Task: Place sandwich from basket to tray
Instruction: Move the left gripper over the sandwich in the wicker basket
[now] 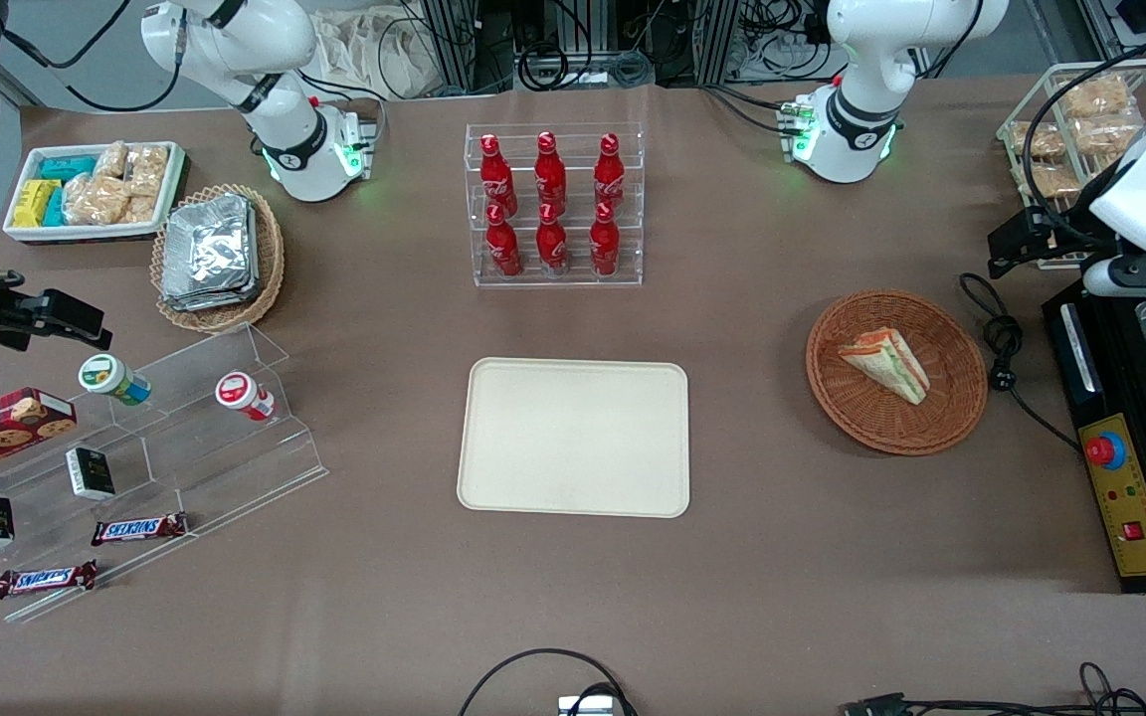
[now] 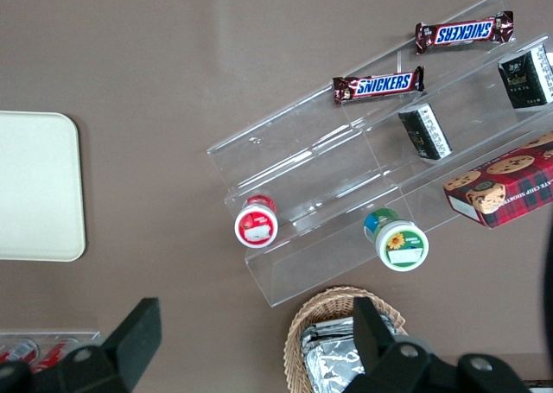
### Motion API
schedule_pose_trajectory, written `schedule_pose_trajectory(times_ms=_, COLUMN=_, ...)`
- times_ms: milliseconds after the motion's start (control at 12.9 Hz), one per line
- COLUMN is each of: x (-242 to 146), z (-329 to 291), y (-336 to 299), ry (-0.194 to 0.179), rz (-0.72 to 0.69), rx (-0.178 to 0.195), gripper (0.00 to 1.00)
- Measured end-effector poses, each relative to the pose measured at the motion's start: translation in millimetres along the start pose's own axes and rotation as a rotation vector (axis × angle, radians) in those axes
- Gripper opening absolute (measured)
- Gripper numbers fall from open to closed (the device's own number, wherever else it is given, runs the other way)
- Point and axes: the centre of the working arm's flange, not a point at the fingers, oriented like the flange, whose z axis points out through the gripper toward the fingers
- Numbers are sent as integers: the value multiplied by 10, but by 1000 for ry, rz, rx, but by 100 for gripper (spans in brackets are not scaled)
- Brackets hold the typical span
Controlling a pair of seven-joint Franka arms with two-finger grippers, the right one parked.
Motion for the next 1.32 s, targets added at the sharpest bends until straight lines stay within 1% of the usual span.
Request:
schedule_pose_trajectory(times_ms=310, x=4, z=6, y=-1, ry=-2, rz=-14, rx=-1, gripper=100)
schedule_pose_trajectory(times_ms=465, x=24, z=40, y=-15, ry=-9, rz=-69, rx=-2, gripper=100)
schedule_pose_trajectory(times_ms=620, x=95, z=187, y=-2, ry=-39, rz=-182, rx=1, gripper=100)
schedule_pose_trajectory(times_ms=775, x=175, z=431, y=21, ry=-83, rz=-250, rx=7, gripper=100)
schedule_pose_trajectory(times_ms=930, x=225, z=714, y=27, ry=-100, rz=-323, rx=13, gripper=100)
schedule_pose_trajectory(times_ms=1085, x=232, z=1040, y=33, ry=-95, rz=-370, rx=16, gripper=100)
schedule_pose_trajectory(times_ms=1317, x=160, z=1498, y=44, ry=-70, rz=-451, rx=16, gripper=100)
